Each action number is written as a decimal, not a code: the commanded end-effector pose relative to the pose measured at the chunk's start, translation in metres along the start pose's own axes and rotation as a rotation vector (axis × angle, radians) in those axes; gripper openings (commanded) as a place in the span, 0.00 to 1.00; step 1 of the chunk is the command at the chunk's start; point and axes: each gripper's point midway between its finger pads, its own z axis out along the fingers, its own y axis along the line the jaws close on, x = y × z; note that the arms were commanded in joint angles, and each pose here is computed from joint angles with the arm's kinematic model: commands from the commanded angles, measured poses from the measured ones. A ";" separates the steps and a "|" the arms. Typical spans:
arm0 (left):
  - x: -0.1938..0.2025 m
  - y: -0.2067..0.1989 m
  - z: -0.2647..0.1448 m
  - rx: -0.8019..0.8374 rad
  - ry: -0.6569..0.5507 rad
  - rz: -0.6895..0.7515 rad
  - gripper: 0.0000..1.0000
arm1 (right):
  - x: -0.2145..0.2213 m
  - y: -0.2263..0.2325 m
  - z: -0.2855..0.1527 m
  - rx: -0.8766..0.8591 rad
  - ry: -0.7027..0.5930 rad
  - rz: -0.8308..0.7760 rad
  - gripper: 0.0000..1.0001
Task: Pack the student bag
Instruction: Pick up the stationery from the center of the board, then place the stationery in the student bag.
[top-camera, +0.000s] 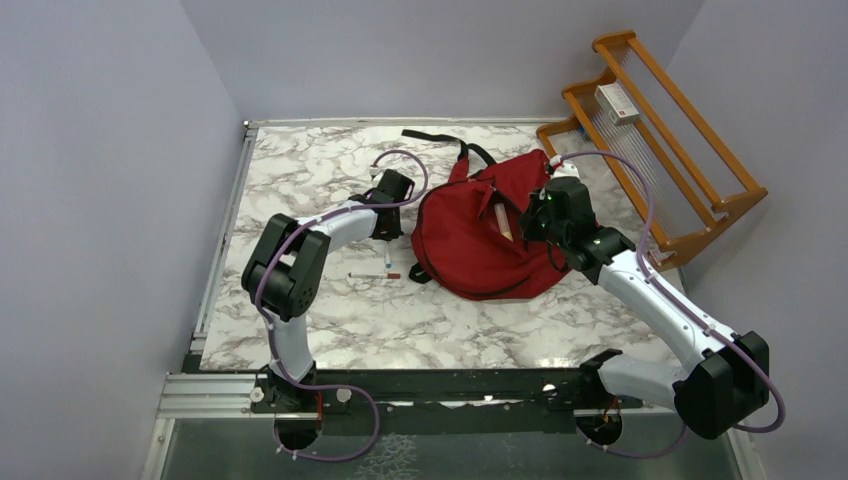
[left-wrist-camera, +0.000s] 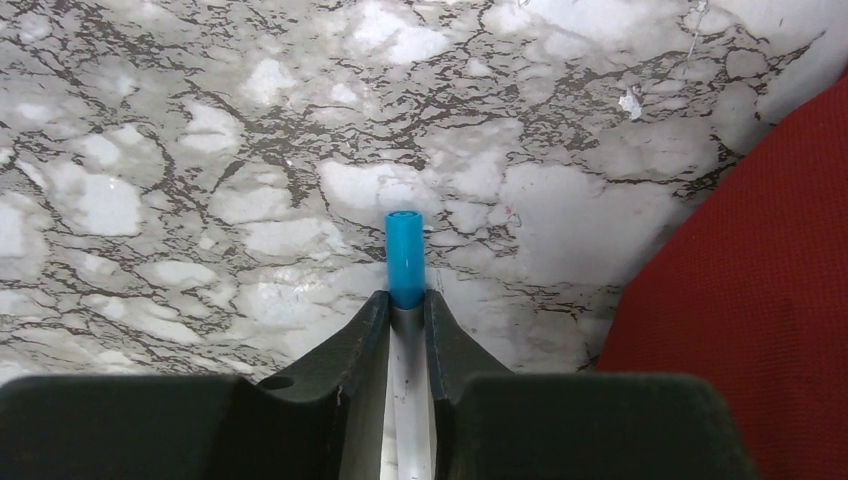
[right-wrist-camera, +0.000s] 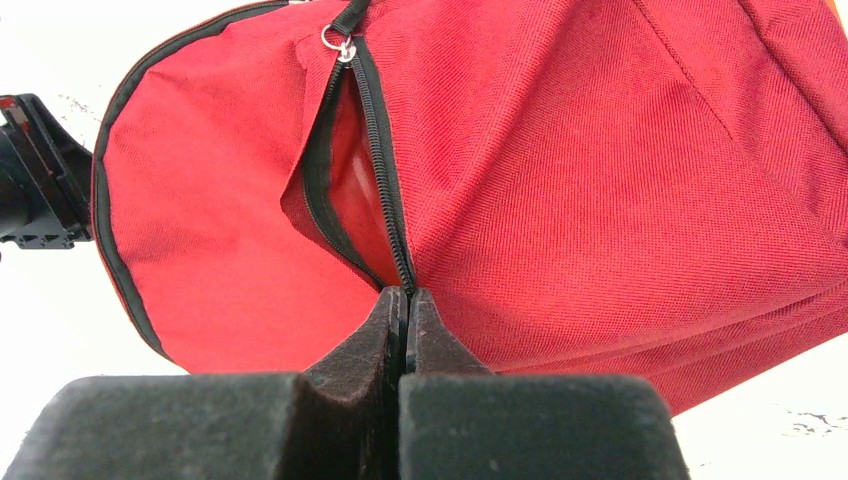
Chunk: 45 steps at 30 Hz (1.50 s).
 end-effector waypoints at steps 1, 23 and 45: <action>0.063 0.039 0.011 -0.129 0.199 0.115 0.14 | 0.007 0.002 0.000 -0.009 0.016 -0.002 0.00; -0.086 -0.058 -0.135 0.456 -0.270 -0.019 0.00 | -0.020 -0.001 -0.004 0.033 -0.044 -0.044 0.01; -0.043 -0.238 -0.189 1.071 0.015 -0.108 0.00 | -0.028 0.001 -0.011 0.032 -0.061 -0.017 0.01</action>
